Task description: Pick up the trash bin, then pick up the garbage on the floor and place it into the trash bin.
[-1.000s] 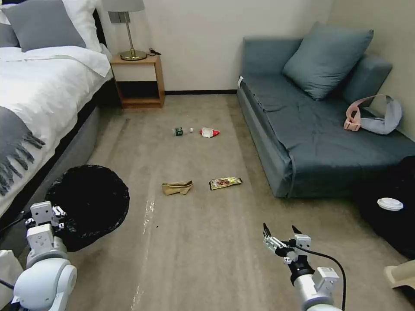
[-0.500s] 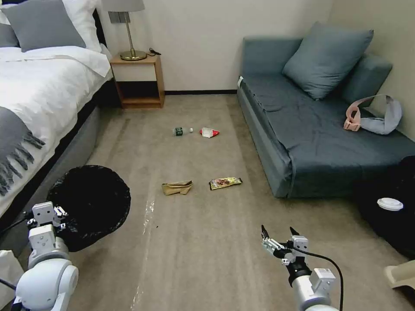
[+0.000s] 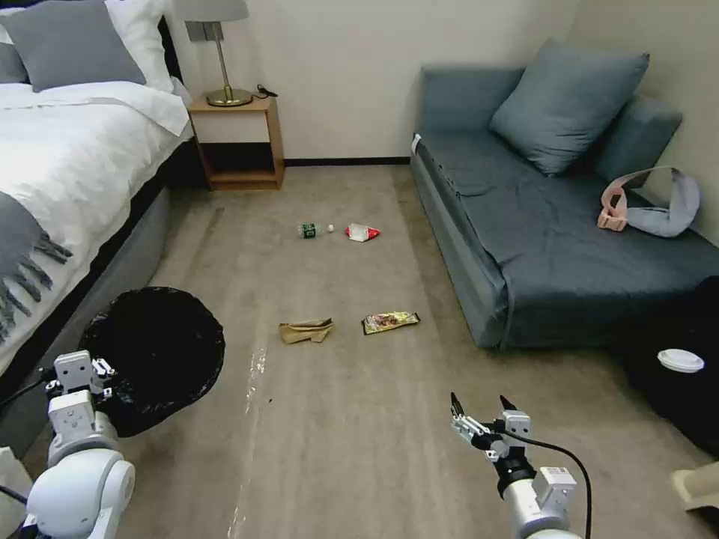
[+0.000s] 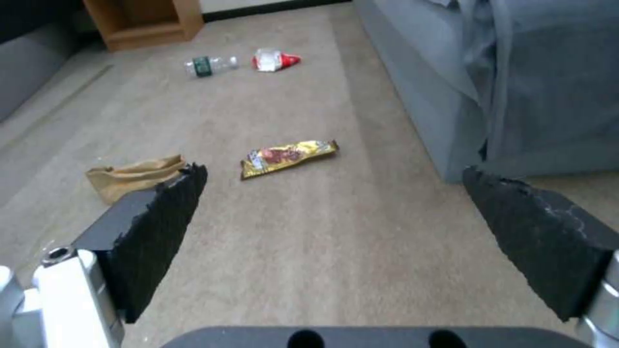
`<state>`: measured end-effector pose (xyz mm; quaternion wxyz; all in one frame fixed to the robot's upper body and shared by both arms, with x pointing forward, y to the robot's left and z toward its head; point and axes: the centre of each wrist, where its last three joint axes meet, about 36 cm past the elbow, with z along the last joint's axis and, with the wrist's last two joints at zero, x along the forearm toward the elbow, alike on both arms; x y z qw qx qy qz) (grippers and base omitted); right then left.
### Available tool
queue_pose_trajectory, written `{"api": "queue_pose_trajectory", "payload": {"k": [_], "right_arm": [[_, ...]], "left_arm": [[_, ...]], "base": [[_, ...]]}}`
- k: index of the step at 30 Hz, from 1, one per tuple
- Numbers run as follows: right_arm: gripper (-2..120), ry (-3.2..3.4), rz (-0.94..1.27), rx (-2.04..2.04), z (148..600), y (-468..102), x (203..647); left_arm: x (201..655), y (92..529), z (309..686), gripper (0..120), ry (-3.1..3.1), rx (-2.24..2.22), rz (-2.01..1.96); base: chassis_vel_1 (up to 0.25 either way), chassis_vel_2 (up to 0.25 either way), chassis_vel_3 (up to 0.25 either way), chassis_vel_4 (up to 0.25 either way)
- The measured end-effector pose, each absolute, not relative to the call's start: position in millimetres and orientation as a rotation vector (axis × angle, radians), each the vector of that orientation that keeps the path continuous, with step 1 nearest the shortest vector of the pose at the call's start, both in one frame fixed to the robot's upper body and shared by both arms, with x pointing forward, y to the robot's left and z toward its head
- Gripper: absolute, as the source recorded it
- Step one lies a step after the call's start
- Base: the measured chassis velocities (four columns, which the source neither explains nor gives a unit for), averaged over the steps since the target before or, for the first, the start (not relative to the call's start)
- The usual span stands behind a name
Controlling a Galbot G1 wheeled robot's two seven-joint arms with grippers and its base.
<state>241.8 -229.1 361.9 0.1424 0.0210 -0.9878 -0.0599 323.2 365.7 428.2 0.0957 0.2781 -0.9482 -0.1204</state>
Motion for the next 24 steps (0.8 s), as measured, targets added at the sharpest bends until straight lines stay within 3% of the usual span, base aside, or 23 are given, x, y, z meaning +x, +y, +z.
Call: {"api": "queue_pose_trajectory", "payload": {"k": [24], "right_arm": [[100, -2.817, -0.016, 0.134, 349, -231, 237]], "left_arm": [[337, 365, 425, 4, -2.825, 0.781, -0.374]], "base": [[-0.082, 0.079, 0.071, -0.076]]}}
